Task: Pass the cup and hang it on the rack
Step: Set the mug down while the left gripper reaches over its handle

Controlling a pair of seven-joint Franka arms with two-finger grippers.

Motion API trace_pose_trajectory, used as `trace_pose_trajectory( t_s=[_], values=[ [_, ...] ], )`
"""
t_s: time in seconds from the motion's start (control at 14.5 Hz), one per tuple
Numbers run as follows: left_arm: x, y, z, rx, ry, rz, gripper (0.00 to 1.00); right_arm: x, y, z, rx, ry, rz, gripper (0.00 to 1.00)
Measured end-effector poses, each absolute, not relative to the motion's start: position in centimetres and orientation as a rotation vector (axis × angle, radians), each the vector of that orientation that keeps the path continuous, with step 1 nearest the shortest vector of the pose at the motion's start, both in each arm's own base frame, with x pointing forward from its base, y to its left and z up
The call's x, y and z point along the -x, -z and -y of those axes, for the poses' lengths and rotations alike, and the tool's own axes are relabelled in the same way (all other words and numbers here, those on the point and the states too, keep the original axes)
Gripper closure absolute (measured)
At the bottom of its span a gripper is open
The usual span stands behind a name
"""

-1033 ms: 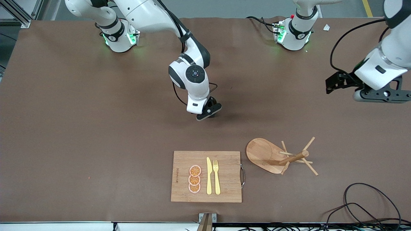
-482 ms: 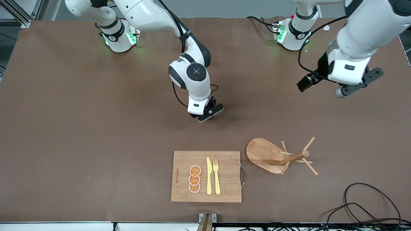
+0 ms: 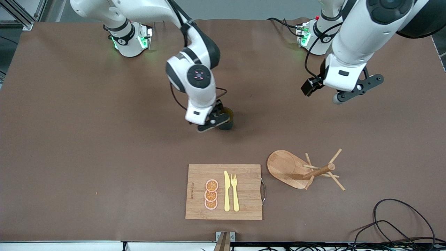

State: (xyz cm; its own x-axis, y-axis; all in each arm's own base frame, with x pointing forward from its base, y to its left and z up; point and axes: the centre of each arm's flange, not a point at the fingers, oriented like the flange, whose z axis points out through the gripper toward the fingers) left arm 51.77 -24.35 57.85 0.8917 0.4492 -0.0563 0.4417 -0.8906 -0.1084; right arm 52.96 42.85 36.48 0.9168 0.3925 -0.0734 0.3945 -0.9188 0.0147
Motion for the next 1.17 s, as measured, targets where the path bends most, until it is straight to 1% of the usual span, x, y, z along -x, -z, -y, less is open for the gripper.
trace_pose_trajectory(
  t_s=[0.14,0.28,0.41,0.55,0.69,0.83,1.03,1.17],
  values=[
    [-50.9,-57.3,26.5,2.919,-0.124,0.825,0.00,-55.6,-41.6,-36.4,-3.078,0.140,-0.474,0.00],
    [-49.8,-55.9,29.7,2.857,-0.120,0.921,0.00,-58.2,-45.5,-29.3,-3.116,0.132,-0.313,0.00],
    [-48.9,-53.3,33.5,2.764,-0.058,0.984,0.00,-59.8,-47.9,-22.5,-3.134,0.146,-0.152,0.00],
    [-47.9,-50.1,38.8,2.676,0.053,1.057,0.00,-60.8,-49.0,-15.8,-3.135,0.198,0.005,0.00],
    [-46.7,-46.9,44.5,2.610,0.177,1.139,0.00,-61.1,-50.0,-10.2,-3.137,0.232,0.097,0.00],
    [-45.6,-44.2,49.2,2.606,0.294,1.210,0.00,-60.4,-51.3,-6.3,-3.141,0.255,0.136,0.00],
    [-44.0,-41.5,53.5,2.620,0.468,1.276,0.00,-59.0,-53.5,-3.1,-3.126,0.268,0.180,0.00],
    [-42.2,-38.9,56.2,2.617,0.597,1.288,0.00,-58.4,-54.6,-1.6,-3.109,0.259,0.148,0.00]
  ],
)
